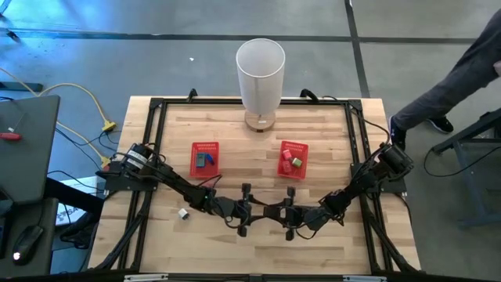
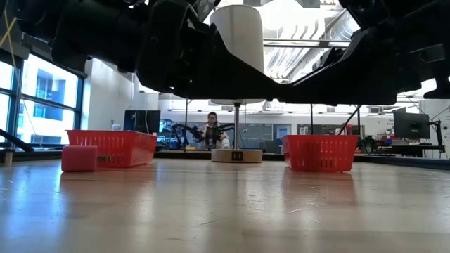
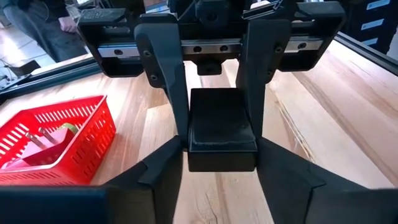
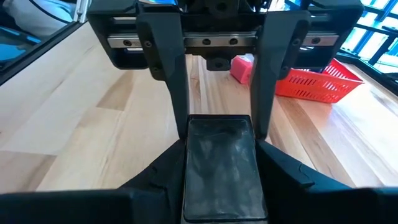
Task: Pick & Place Office items
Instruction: Put the black digital timer into the left red bin
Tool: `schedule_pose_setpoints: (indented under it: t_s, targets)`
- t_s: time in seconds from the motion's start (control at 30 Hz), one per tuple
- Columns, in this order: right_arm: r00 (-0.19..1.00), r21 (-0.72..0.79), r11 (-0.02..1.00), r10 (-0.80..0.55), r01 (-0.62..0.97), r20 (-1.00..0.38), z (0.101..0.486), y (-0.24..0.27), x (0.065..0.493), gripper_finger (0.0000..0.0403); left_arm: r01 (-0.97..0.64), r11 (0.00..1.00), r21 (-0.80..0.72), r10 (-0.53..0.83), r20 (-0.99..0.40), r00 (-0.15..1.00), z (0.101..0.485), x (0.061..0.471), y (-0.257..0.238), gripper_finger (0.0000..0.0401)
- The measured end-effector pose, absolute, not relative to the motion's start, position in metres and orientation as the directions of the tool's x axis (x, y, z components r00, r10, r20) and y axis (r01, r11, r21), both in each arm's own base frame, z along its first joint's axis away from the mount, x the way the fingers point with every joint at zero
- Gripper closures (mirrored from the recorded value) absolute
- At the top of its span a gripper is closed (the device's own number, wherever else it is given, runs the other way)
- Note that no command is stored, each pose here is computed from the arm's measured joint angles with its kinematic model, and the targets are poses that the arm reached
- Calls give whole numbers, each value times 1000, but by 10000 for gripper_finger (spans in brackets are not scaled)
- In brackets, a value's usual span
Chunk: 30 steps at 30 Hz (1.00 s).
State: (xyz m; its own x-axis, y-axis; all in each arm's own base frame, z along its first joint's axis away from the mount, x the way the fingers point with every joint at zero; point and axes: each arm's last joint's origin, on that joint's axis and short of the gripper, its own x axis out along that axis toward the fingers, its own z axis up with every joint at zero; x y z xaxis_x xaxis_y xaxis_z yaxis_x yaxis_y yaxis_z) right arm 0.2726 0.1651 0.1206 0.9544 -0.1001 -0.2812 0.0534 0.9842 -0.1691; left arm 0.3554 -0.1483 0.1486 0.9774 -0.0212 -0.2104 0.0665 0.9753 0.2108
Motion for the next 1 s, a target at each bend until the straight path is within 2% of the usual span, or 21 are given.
schedule_pose_setpoints:
  t_s: [0.17, 0.27, 0.33, 0.43, 0.63, 0.8, 0.9, 1.0]
  targets:
    - [954, -159, 985, -103, 59, -282, 120, 165, 272, 262, 62, 976, 208, -17, -212, 977, 148, 355, -148, 260]
    - [954, -154, 986, -100, 58, -282, 120, 165, 272, 260, 58, 980, 188, -17, -212, 977, 148, 355, -148, 261]
    - [954, -153, 986, -100, 58, -281, 121, 165, 272, 230, 59, 981, 184, -19, -211, 977, 149, 355, -148, 261]
    - [955, -128, 989, -101, 68, -279, 121, 165, 272, 161, 59, 986, 158, -25, -211, 977, 149, 355, -150, 261]
    - [957, -139, 989, -81, 43, -278, 121, 172, 268, 56, 27, 998, -48, -37, -210, 977, 151, 353, -153, 261]
    - [963, -221, 975, -92, 34, -255, 127, 182, 260, 14, 12, 994, -105, -35, -217, 976, 153, 351, -154, 261]
    - [963, -268, 961, -136, 70, -234, 129, 190, 251, 6, 3, 991, -135, -36, -244, 969, 160, 348, -154, 261]
    - [966, -301, 948, -169, 105, -195, 136, 200, 241, 7, -39, 994, -104, 6, -298, 955, 170, 339, -154, 261]
